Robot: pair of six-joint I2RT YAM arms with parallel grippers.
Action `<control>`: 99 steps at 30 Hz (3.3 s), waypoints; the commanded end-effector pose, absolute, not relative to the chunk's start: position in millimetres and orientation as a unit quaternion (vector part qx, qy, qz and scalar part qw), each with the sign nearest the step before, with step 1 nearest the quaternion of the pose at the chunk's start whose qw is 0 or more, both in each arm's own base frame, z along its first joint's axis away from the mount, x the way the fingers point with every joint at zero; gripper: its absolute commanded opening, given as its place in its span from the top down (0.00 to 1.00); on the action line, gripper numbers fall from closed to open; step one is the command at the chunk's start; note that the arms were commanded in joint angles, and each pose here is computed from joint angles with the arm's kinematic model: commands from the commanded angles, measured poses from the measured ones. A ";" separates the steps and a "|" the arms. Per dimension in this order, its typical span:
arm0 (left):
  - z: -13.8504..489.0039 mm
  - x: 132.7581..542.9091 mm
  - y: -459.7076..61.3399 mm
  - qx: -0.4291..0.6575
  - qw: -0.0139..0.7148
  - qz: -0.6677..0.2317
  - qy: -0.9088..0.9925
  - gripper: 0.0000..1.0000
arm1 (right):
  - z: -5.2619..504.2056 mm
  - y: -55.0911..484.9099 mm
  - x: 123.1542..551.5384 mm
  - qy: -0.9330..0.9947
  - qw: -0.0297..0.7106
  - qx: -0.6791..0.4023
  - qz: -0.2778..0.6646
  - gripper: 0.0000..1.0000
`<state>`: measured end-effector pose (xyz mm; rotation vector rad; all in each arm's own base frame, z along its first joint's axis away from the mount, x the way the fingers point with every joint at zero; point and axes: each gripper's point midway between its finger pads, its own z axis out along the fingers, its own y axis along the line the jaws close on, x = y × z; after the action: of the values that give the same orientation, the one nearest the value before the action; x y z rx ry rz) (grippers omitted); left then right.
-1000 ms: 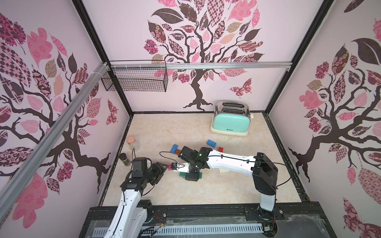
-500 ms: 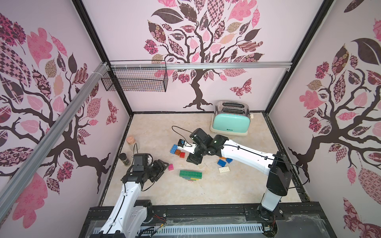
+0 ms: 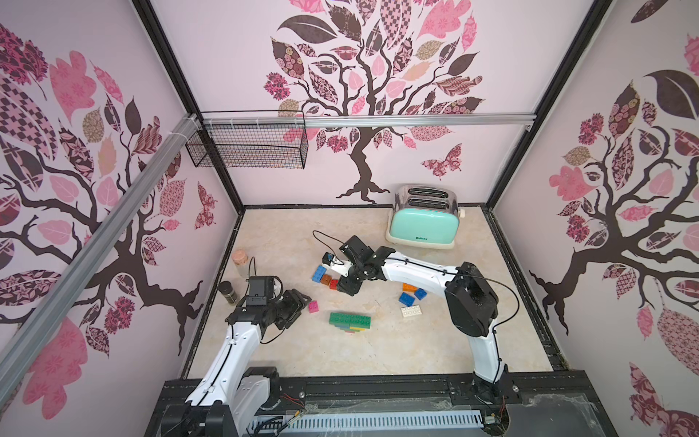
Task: Assemble a heart with lego
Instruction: Assemble the lego brick with the lego brick, then move the lego brick at the center of the board, then pick up the lego brick from the center of the board.
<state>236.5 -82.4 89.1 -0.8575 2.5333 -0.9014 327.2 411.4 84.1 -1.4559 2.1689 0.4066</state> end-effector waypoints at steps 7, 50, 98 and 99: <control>96.4 250.7 -82.1 -0.292 0.178 -0.318 0.884 0.38 | 73.0 433.1 352.2 0.772 0.256 -0.555 0.175 0.34; 80.7 238.7 -110.3 -0.259 0.149 -0.324 0.898 0.40 | 47.8 319.9 306.6 0.797 0.202 -0.562 0.090 0.68; 73.8 231.6 -115.0 -0.252 0.142 -0.334 0.897 0.40 | 22.1 308.1 294.5 0.829 0.116 -0.541 0.084 0.61; 73.6 231.3 -115.0 -0.251 0.142 -0.334 0.898 0.40 | 23.9 308.6 295.2 0.829 0.119 -0.541 0.085 0.62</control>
<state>231.7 -114.0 74.9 -0.7383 2.5923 -0.9617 297.5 304.9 19.2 -1.5755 2.4134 0.2226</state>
